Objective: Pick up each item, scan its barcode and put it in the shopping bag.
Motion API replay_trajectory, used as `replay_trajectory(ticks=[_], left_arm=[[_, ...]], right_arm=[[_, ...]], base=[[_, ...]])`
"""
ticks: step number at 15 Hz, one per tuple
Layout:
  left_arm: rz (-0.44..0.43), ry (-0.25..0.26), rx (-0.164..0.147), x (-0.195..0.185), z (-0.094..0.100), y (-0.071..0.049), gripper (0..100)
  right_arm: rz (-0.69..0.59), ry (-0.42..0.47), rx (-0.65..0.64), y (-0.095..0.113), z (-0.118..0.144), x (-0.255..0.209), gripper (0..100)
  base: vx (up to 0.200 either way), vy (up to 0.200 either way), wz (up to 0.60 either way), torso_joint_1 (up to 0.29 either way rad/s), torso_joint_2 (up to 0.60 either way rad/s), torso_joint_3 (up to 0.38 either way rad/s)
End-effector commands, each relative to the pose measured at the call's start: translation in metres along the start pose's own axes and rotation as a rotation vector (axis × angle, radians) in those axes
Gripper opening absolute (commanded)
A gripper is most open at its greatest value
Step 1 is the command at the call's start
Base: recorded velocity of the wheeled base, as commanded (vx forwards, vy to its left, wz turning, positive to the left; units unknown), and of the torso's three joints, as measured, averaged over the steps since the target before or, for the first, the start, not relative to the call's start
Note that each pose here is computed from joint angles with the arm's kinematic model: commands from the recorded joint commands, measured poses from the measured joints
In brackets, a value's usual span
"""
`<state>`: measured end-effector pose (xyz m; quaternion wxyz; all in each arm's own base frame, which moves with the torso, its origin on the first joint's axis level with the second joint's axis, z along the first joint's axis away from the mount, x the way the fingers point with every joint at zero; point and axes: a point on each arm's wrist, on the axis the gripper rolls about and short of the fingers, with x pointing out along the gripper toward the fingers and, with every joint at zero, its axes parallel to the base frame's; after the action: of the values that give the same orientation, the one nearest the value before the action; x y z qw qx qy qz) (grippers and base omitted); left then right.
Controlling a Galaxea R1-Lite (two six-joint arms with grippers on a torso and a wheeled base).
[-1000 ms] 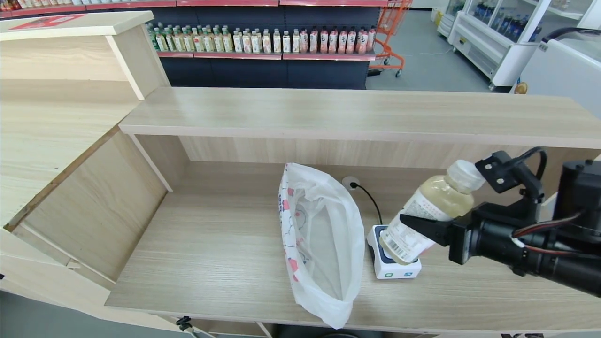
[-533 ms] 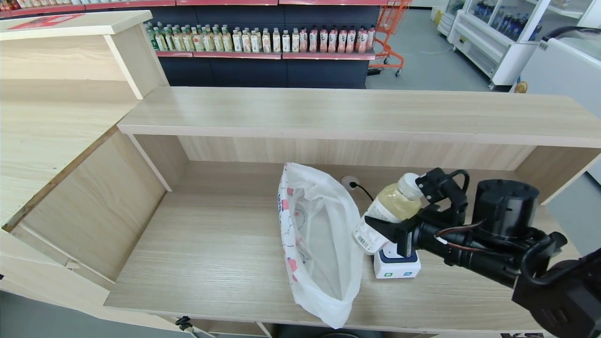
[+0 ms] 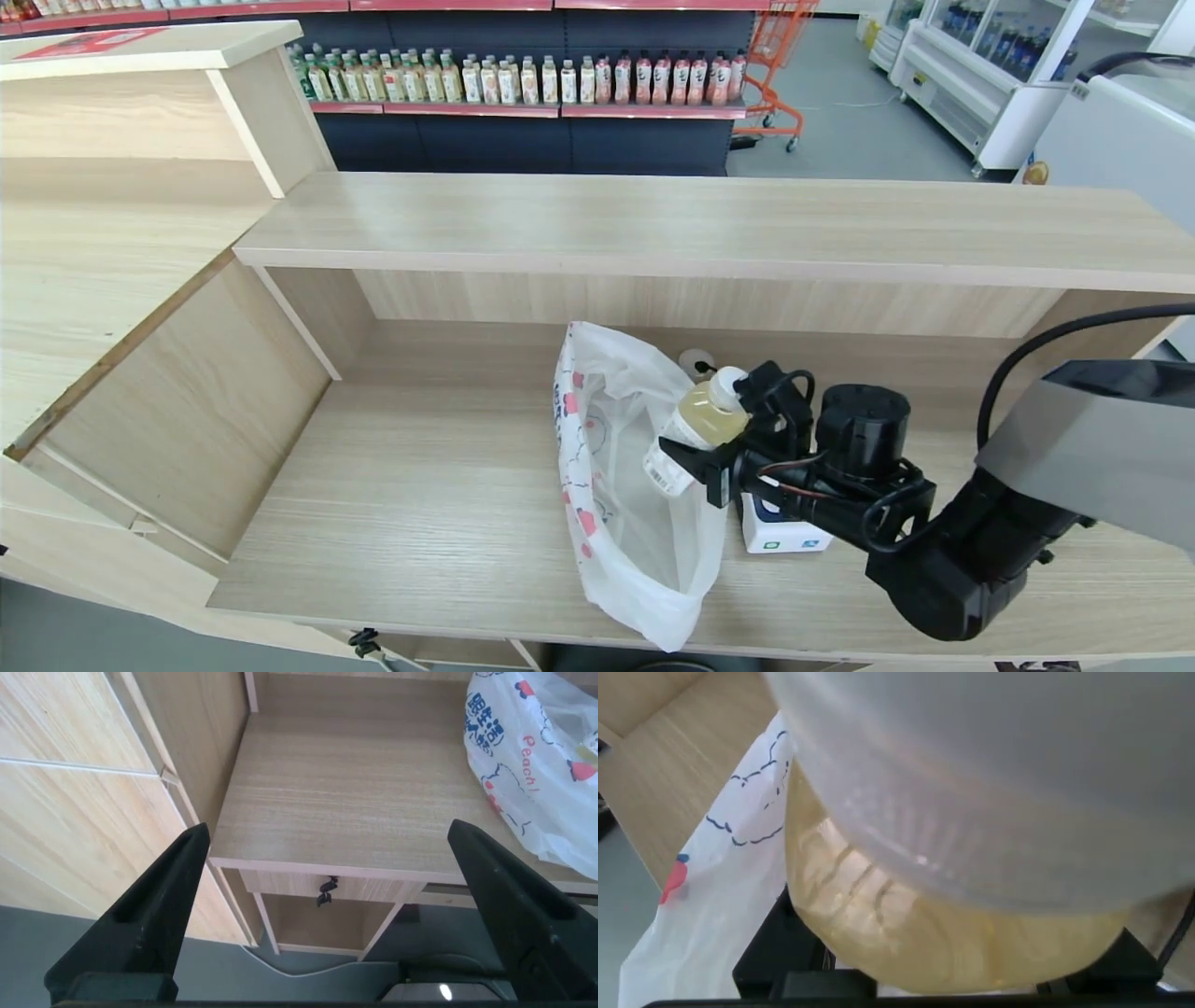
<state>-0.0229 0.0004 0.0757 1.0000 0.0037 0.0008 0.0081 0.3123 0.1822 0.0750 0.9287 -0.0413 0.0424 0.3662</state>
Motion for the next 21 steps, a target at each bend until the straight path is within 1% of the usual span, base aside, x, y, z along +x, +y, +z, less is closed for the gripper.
replay_trajectory(ticks=[1, 5, 8, 9, 11, 13, 14, 15, 16, 17, 18, 20, 21], left_arm=[[0.001, 0.000, 0.000, 0.000, 0.000, 0.000, 100], [0.001, 0.000, 0.000, 0.000, 0.000, 0.000, 100], [0.001, 0.000, 0.000, 0.000, 0.000, 0.000, 100], [0.001, 0.002, 0.000, 0.000, -0.001, 0.000, 100], [0.001, 0.002, 0.000, 0.000, -0.001, 0.000, 100], [0.001, 0.000, 0.000, 0.000, 0.000, 0.000, 100], [0.001, 0.000, 0.000, 0.000, 0.000, 0.000, 100], [0.001, 0.002, 0.000, 0.000, -0.001, 0.000, 100], [0.001, 0.000, 0.000, 0.000, 0.000, 0.000, 100], [0.001, 0.000, 0.000, 0.000, 0.000, 0.000, 100], [0.001, 0.002, 0.000, 0.000, -0.001, 0.000, 100], [0.001, 0.000, 0.000, 0.000, 0.000, 0.000, 100], [0.001, 0.000, 0.000, 0.000, 0.000, 0.000, 100]], right_arm=[[0.012, 0.018, -0.001, 0.001, -0.016, 0.018, 0], [0.011, 0.036, -0.043, -0.003, -0.037, 0.037, 0], [0.007, 0.017, -0.113, -0.007, -0.042, 0.052, 0], [0.012, 0.021, -0.128, -0.006, -0.041, 0.052, 100], [0.021, 0.006, -0.130, -0.002, -0.036, 0.052, 100], [0.017, -0.020, -0.098, -0.002, -0.020, 0.046, 100], [0.016, -0.039, -0.050, -0.002, -0.005, 0.040, 100], [0.015, -0.074, 0.010, -0.001, 0.023, 0.027, 100], [0.009, -0.087, 0.063, -0.001, 0.051, 0.008, 100], [-0.007, -0.079, 0.107, -0.003, 0.073, -0.015, 100], [-0.051, -0.061, 0.126, -0.011, 0.089, -0.043, 100], [-0.150, -0.019, 0.144, -0.024, 0.097, -0.104, 100], [-0.193, -0.009, 0.151, -0.024, 0.099, -0.136, 100]], base=[[0.000, 0.000, 0.00, 0.000, 0.00, 0.000], [0.000, 0.000, 0.00, 0.000, 0.00, 0.000], [0.000, 0.000, 0.00, 0.000, 0.00, 0.000], [0.000, 0.000, 0.00, 0.000, 0.00, 0.000], [0.000, 0.000, 0.00, 0.000, 0.00, 0.000], [0.000, 0.000, 0.00, 0.000, 0.00, 0.000], [0.000, 0.000, 0.00, 0.000, 0.00, 0.000], [0.000, 0.000, 0.00, 0.000, 0.00, 0.000], [0.000, 0.000, 0.00, 0.000, 0.00, 0.000], [0.000, 0.000, 0.00, 0.000, 0.00, 0.000], [0.000, 0.000, 0.00, 0.000, 0.00, 0.000], [0.000, 0.000, 0.00, 0.000, 0.00, 0.000], [0.000, 0.000, 0.00, 0.000, 0.00, 0.000]])
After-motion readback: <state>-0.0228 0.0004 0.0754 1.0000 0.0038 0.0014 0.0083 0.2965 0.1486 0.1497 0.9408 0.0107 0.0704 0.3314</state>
